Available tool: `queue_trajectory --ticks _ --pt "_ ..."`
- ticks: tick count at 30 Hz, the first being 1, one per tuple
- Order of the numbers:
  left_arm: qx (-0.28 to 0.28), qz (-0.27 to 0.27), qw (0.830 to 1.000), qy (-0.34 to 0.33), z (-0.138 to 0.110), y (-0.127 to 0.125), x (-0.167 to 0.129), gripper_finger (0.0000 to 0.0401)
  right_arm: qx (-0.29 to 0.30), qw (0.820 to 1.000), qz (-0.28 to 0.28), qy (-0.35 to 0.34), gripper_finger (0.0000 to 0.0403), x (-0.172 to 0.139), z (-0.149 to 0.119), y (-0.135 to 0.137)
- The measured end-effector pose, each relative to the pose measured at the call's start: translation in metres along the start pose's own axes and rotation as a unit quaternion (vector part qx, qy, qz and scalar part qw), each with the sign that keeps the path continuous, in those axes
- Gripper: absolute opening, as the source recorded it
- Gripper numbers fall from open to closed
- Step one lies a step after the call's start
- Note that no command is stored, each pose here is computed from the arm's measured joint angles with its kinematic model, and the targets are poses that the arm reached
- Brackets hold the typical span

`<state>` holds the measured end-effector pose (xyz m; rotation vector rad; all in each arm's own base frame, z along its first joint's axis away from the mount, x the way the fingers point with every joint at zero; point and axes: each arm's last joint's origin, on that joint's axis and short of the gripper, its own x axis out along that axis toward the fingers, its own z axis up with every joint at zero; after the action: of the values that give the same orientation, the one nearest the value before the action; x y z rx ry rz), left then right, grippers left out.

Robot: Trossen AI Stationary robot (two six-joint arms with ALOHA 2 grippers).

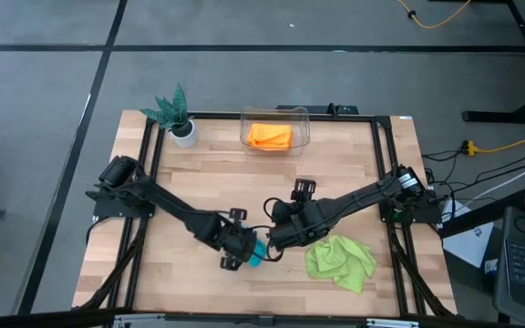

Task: Fold microfiber towels
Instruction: Fold the blue microfiber towel

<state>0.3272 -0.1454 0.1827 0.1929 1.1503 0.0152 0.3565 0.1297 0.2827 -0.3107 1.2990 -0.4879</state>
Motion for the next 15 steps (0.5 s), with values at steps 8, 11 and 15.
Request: queue_trajectory --ticks 8,11,15 --pt "0.009 -0.007 1.000 0.011 0.005 0.008 0.038 0.0000 -0.003 1.000 0.001 0.000 0.0204 -0.001 -0.001 0.001" --pt "0.019 -0.001 1.000 -0.002 0.007 0.007 0.053 0.0000 -0.005 1.000 0.001 -0.002 0.0204 -0.002 -0.001 0.002" --pt "0.034 0.013 0.999 -0.035 0.014 0.004 0.063 0.0000 -0.008 1.000 0.004 -0.006 0.0204 -0.004 -0.003 0.006"
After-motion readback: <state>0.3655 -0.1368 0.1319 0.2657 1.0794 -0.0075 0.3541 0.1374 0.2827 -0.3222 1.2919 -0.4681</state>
